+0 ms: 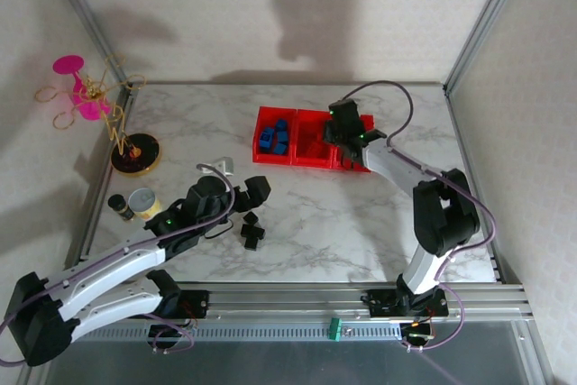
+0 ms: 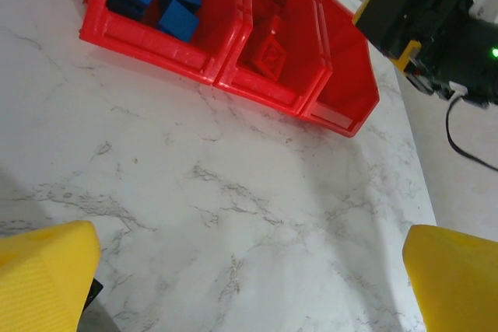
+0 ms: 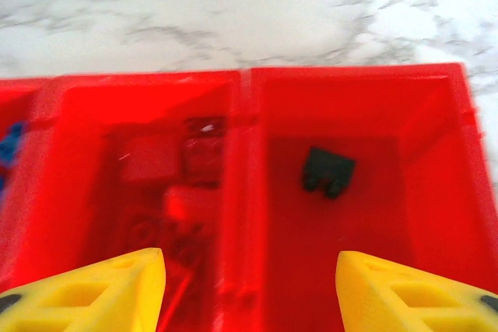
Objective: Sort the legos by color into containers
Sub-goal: Place the lego in the container, then pick up the lego from the bottom-center of the table.
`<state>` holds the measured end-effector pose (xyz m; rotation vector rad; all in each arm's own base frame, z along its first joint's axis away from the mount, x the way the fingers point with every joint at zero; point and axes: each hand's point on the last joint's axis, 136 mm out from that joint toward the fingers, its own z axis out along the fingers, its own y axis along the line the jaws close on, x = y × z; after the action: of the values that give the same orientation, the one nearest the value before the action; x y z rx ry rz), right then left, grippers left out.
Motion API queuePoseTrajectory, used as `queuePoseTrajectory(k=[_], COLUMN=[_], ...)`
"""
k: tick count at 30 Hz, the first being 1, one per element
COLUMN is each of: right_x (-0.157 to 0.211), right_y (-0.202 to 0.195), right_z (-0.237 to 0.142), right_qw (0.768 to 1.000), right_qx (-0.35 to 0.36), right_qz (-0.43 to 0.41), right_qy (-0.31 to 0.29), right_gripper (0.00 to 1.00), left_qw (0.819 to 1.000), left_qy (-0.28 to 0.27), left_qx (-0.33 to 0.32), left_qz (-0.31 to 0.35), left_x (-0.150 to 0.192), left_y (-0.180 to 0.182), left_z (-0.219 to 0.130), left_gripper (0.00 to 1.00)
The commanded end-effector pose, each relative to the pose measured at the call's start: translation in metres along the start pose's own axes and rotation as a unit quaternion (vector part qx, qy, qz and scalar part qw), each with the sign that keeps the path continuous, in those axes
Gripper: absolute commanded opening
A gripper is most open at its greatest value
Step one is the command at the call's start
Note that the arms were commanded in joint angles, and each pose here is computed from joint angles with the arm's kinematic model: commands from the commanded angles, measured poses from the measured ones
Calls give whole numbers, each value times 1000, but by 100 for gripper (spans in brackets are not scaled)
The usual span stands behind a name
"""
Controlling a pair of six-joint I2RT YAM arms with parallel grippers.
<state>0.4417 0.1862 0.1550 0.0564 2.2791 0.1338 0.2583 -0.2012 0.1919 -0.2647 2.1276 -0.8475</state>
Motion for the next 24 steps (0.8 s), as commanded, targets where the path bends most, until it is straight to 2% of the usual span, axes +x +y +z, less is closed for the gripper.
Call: queuePoseTrajectory(k=[1, 8, 15, 24], right_x=[21, 89, 160, 235], right_y=[21, 75, 128, 175], right_z=[-29, -70, -107, -129], right_qw=[999, 992, 975, 953], right_qx=[-33, -101, -174, -219], right_qz=[6, -24, -59, -86], right_qy=[17, 70, 127, 189], right_gripper=[61, 65, 69, 70], left_qw=[1000, 998, 995, 993], left_qy=[-21, -27, -30, -35], left_qx=[-21, -56, -93, -109], left_qz=[8, -7, -18, -32], left_x=[-9, -2, 4, 8], left_y=[7, 35, 60, 74], left_z=[-16, -35, -49, -61], left_gripper=[99, 100, 100, 100])
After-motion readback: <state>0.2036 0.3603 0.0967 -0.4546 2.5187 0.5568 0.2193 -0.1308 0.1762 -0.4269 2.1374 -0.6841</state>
